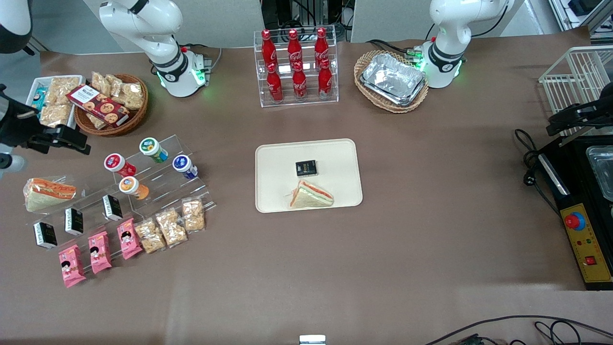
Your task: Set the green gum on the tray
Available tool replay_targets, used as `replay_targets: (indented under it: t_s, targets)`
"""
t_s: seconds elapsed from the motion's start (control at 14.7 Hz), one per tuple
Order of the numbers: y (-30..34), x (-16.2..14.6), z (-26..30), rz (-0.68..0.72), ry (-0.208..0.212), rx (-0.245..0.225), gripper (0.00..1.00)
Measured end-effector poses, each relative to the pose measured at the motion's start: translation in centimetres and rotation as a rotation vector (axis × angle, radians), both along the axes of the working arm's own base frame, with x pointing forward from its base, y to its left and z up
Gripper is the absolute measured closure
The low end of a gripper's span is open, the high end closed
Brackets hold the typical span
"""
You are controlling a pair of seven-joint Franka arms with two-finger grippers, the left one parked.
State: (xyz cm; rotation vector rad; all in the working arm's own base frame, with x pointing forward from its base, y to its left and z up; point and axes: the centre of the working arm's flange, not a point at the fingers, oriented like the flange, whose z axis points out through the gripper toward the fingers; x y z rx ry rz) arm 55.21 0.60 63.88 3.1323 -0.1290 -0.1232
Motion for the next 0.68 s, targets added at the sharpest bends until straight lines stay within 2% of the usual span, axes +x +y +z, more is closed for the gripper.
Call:
replay_targets:
  t_s: [0.27,0.68]
  targets:
    - [0.5,-2.3,-2.9,0.012,-0.028,-0.007,0.00]
    - [0.7,-5.1,-9.2,0.093,-0.045,-0.011,0.00]
